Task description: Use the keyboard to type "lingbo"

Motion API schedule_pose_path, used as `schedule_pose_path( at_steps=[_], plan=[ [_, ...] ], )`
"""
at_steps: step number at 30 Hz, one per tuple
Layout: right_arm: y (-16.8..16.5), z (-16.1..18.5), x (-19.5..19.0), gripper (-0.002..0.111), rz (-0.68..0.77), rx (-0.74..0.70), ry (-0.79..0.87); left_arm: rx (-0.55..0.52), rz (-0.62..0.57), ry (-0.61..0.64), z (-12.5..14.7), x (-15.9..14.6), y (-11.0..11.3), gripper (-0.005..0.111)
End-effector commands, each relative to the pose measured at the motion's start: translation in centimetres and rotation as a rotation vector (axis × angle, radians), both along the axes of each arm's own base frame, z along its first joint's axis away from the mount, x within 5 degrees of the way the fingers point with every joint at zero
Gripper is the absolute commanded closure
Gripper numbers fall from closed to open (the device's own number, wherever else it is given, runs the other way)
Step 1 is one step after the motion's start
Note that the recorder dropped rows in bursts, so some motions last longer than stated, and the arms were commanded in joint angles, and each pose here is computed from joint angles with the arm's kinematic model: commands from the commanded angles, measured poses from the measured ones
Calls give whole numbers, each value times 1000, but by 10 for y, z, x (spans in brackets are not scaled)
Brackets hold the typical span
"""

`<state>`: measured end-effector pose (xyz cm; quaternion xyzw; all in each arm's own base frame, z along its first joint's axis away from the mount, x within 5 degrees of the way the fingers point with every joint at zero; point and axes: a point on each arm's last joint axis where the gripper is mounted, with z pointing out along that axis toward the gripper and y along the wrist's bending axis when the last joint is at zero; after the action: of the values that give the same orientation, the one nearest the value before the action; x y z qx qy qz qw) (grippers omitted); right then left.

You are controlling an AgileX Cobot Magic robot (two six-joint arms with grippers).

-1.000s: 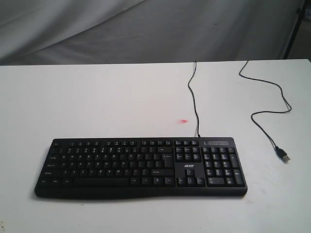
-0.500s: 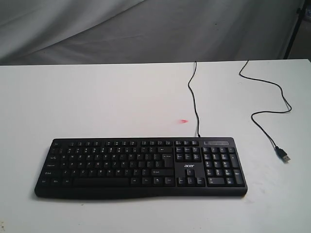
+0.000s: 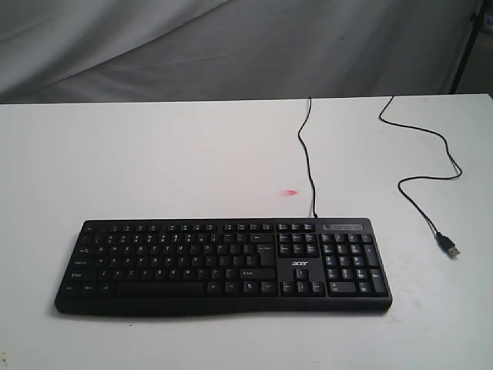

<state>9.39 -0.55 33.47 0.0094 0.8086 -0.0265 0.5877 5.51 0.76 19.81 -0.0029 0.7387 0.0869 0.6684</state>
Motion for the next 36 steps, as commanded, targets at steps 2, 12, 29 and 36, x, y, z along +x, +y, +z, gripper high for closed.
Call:
schedule_pose_path(
  at_steps=[2, 12, 29, 36],
  plan=[
    [-3, 26, 36, 108, -2, 10, 2, -4, -4, 4, -2, 0, 0, 106],
    [69, -2, 95, 108, 388, 9, 217, -4, -4, 4, -2, 0, 0, 106],
    [173, -82, 161, 108, 638, -71, 413, -4, -4, 4, -2, 0, 0, 106],
    [201, -128, 187, 108, 718, -213, 296, -4, -4, 4, -2, 0, 0, 106]
  ],
)
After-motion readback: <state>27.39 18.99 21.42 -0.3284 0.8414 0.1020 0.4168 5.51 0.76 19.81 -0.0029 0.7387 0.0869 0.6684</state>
